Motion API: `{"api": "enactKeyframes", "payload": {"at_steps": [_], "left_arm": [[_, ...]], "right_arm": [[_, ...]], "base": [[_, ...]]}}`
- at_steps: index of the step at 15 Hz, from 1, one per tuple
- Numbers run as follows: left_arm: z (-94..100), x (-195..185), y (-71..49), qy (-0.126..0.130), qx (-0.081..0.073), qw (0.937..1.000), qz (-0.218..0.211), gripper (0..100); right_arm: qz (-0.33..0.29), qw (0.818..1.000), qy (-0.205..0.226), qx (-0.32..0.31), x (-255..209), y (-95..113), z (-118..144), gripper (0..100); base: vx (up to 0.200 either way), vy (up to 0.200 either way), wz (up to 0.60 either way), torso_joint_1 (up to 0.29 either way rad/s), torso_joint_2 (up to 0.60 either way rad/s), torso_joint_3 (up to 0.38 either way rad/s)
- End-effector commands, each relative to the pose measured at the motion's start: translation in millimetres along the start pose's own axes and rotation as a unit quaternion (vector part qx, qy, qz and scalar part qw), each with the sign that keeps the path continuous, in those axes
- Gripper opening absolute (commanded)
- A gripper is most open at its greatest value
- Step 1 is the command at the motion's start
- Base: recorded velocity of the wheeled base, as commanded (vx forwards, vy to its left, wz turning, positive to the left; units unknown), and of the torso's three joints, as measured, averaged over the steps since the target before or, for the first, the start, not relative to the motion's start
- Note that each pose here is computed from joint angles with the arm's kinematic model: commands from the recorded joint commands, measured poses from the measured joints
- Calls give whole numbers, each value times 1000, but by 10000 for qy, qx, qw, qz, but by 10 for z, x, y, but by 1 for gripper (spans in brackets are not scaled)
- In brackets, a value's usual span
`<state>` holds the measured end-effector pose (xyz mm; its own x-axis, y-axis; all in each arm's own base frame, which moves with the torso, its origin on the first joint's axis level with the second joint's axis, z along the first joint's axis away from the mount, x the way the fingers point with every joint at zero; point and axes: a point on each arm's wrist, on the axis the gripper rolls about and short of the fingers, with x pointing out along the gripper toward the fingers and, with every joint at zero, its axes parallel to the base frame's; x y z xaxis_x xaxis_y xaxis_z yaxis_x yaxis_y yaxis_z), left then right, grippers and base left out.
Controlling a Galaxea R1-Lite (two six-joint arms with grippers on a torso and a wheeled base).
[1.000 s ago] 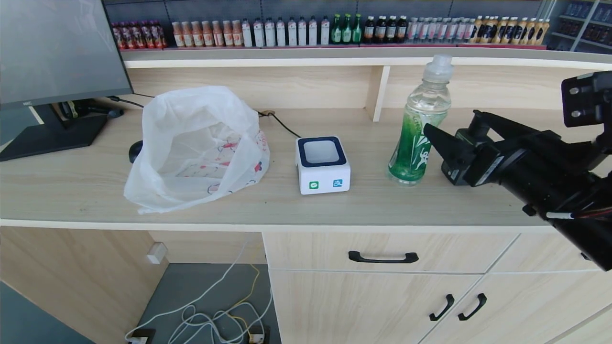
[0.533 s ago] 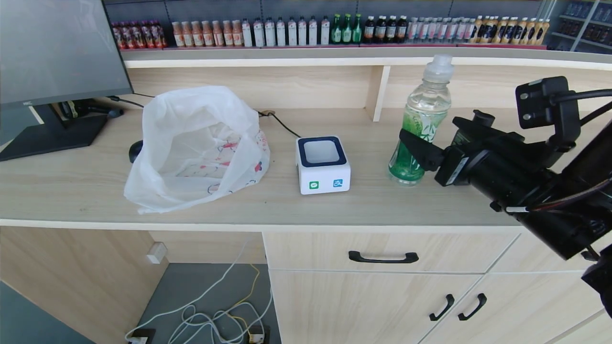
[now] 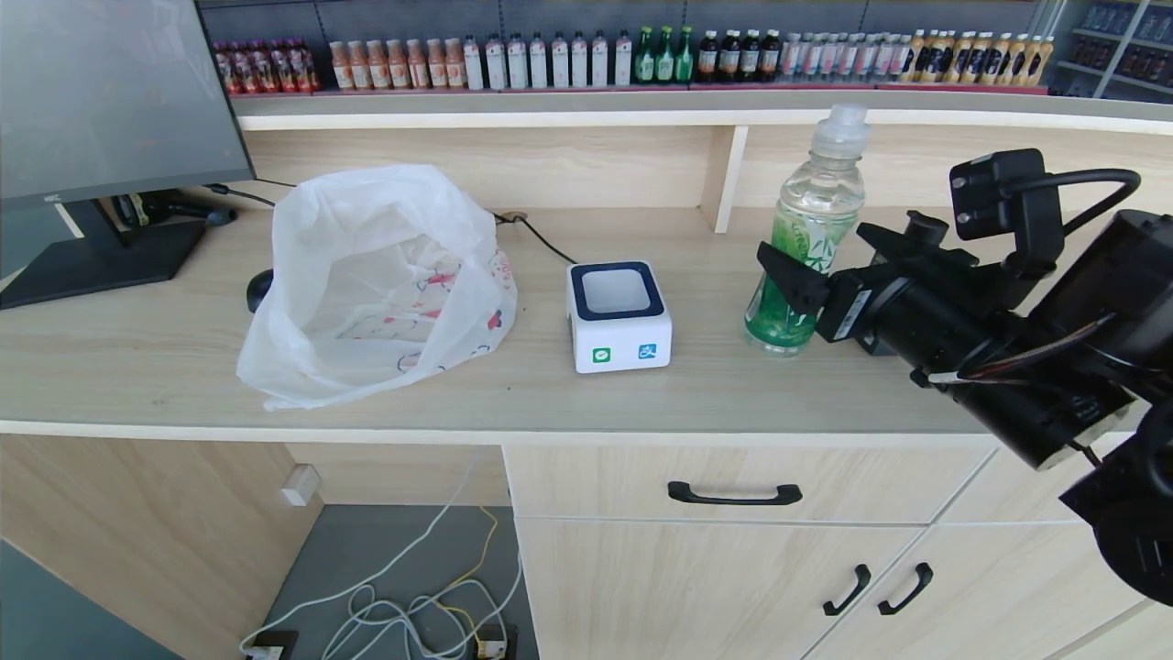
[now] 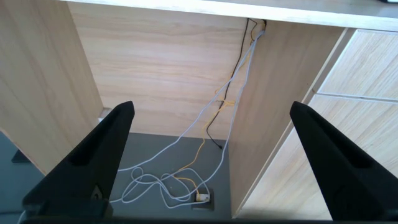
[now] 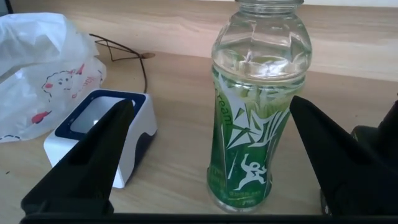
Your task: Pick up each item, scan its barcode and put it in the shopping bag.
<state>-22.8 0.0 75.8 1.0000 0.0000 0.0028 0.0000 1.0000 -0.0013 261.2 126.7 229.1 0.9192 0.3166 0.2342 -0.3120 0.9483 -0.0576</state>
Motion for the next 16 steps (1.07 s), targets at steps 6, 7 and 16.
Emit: {"api": "enactKeyframes", "payload": {"at_steps": [6,7,16], "left_arm": [[0,0,0,-2,-1,10000,0,100],[0,0,0,-2,-1,10000,0,100],[0,0,0,-2,-1,10000,0,100]], "right_arm": [[-219,9997,-60,-46,156,-109,-31,100],[-241,9997,-52,-52,176,-120,-44,100],[-328,9994,-23,-82,412,-148,-164,100]], "base": [[0,0,0,0,0,0],[0,0,0,0,0,0],[0,0,0,0,0,0]]}}
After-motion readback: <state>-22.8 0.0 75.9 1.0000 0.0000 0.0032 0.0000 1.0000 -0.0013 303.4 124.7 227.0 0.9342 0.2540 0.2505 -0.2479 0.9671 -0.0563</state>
